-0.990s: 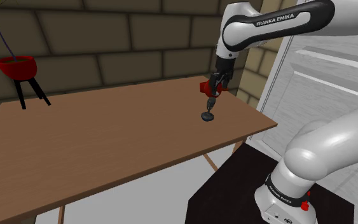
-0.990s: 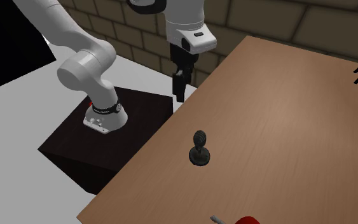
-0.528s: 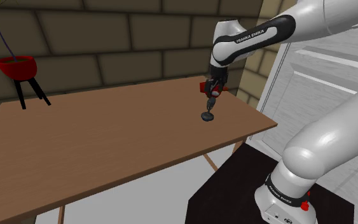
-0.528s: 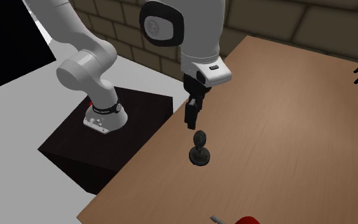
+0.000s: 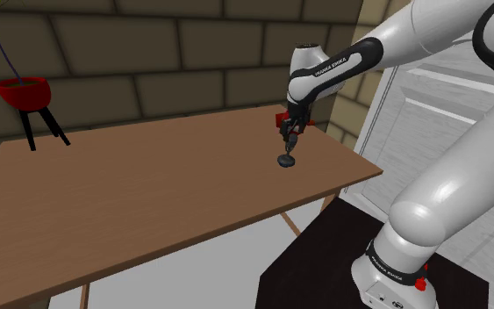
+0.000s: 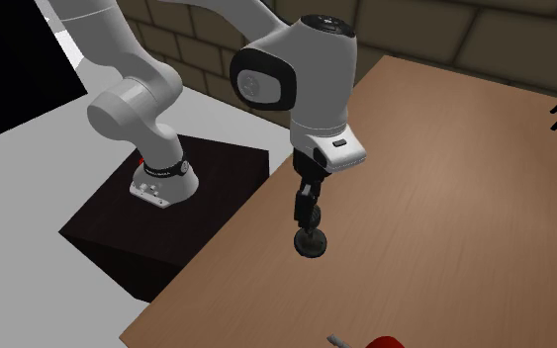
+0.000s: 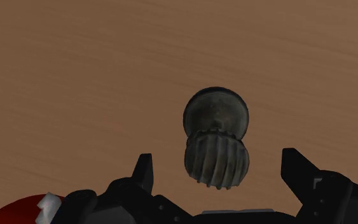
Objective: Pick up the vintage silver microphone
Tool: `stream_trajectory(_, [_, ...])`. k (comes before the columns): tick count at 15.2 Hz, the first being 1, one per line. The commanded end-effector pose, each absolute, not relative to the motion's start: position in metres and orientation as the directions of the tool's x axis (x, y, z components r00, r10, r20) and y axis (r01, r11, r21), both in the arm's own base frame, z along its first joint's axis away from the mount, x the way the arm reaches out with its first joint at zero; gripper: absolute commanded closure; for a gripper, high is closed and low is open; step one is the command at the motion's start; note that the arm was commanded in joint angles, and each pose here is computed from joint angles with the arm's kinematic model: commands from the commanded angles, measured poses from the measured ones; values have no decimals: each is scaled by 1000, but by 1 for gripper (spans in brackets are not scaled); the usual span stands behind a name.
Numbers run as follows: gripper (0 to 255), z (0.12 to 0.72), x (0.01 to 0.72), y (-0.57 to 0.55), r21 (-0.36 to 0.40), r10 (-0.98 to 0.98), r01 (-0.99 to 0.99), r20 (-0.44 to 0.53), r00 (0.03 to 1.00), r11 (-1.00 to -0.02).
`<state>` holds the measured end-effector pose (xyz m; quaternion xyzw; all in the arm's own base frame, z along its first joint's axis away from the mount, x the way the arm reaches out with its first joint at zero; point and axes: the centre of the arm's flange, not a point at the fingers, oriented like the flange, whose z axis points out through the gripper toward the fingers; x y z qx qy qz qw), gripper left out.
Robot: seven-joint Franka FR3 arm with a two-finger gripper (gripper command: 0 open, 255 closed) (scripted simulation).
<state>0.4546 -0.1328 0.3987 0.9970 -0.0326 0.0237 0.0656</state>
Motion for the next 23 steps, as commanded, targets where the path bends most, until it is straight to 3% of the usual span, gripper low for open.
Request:
stream_trajectory(1, [0,388,455,-132,129,-62,-68,52,997,-989])
stream_trajectory(3, [0,385,455,-132,129,-62,-68,52,997,-989])
stream_trajectory(4, [255,385,455,-133,129,-62,-68,52,997,-989])
stream_trajectory(13, [255,385,455,-132,129,-62,-68,52,997,-989])
stream_trajectory(23, [255,438,455,-132,129,-62,-68,52,997,-989])
